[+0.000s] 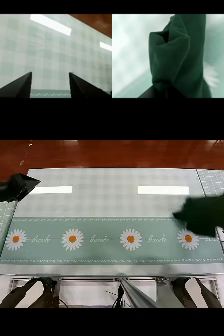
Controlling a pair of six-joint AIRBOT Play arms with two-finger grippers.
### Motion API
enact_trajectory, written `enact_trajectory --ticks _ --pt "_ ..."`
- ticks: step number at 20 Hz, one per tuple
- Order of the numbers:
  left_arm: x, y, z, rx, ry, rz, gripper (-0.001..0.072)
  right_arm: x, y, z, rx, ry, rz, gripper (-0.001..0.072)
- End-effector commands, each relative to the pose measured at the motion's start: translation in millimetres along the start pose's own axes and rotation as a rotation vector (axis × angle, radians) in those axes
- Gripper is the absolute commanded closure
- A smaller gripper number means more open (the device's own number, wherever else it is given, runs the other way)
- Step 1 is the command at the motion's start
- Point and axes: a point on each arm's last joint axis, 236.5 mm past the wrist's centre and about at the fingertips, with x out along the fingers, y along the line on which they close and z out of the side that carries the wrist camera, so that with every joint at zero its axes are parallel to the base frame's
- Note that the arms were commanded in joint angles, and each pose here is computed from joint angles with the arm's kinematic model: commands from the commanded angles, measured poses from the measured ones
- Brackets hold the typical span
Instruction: Fold the shirts.
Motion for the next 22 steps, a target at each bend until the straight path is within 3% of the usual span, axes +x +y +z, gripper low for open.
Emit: enact_trajectory --ticks 1,7,13,14,16,17,20,22 --pt "6.3 2.9 12.0 0.008 -0.052 0.017 0.0186 -53.6 -121.2 -59.7 0.174 0.189 -0.394 0.0672" --pt "2.1 14.2 43.3 0.019 -0.185 0.067 0.0186 -104.7 -179.3 -105.0 0.327 0.328 -0.717 0.0672" --pt "-1.1 18.6 56.2 0.019 -0.24 0.087 0.0186 -129.2 -202.3 -130.8 0.384 0.386 -0.888 0.0669" --pt "-1.1 18.6 56.3 0.018 -0.241 0.087 0.0186 -126.5 -203.5 -136.7 0.386 0.404 -0.89 0.0591" --pt "-1.1 18.6 56.3 0.019 -0.241 0.087 0.0186 -117.6 -204.5 -148.5 0.379 0.444 -0.877 0.0311" --pt "-1.1 18.6 56.3 0.019 -0.241 0.087 0.0186 -113.3 -204.9 -153.1 0.366 0.467 -0.866 0.0263" --pt "-1.0 18.5 55.8 0.019 -0.239 0.086 0.0185 -103.3 -203.4 -152.4 0.335 0.472 -0.829 0.0263" --pt "-0.4 17.6 53.5 0.018 -0.229 0.082 0.0183 -77.2 -191.1 -129.0 0.275 0.378 -0.704 0.0266"
